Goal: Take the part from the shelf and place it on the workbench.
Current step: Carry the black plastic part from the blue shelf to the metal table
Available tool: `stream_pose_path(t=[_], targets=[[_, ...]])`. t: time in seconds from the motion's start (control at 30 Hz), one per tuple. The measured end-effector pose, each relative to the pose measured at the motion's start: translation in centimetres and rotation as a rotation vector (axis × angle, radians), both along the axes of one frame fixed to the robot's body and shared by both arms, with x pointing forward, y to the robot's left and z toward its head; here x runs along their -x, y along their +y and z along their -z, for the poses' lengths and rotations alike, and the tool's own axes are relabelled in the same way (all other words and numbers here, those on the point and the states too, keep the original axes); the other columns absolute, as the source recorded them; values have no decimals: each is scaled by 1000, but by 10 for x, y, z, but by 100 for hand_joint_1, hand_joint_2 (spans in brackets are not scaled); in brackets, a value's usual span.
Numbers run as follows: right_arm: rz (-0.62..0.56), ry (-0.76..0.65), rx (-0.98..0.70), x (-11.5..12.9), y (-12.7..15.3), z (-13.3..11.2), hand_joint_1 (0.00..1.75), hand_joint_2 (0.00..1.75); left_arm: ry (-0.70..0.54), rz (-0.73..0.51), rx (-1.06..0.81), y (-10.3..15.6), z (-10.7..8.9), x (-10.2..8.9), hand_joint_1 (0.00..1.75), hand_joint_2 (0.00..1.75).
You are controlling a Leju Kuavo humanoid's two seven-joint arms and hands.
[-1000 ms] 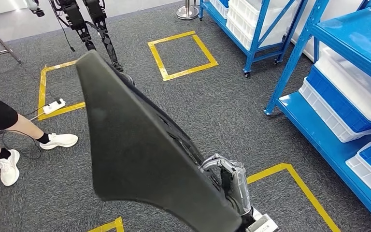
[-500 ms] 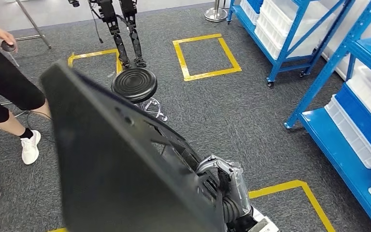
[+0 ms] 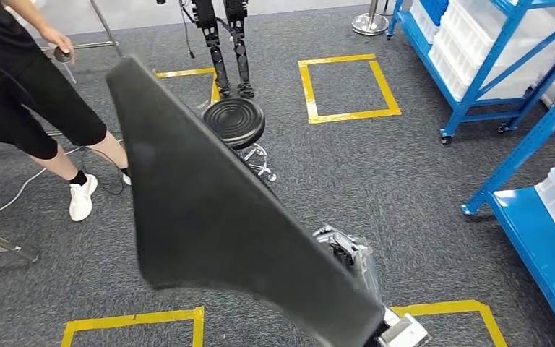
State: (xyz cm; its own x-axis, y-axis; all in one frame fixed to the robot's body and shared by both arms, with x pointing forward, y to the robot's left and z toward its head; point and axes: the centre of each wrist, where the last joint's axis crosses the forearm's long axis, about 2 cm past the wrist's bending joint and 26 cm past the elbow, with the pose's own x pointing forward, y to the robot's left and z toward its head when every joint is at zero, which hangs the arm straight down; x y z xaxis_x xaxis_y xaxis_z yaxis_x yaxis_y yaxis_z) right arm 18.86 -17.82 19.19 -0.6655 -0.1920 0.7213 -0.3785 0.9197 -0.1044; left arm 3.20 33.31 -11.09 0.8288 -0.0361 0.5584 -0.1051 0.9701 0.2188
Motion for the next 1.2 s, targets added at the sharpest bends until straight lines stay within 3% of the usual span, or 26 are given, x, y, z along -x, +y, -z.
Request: stream_pose_path(t=[0.37,1.2], targets=[[6,-7,-10,-1,0,-3,175,175,-12,5,-11,5,-1,-6,0,175],[21,-15,-6,1,-4,-5,175,175,3,24,6,0,0,-2,0,175]])
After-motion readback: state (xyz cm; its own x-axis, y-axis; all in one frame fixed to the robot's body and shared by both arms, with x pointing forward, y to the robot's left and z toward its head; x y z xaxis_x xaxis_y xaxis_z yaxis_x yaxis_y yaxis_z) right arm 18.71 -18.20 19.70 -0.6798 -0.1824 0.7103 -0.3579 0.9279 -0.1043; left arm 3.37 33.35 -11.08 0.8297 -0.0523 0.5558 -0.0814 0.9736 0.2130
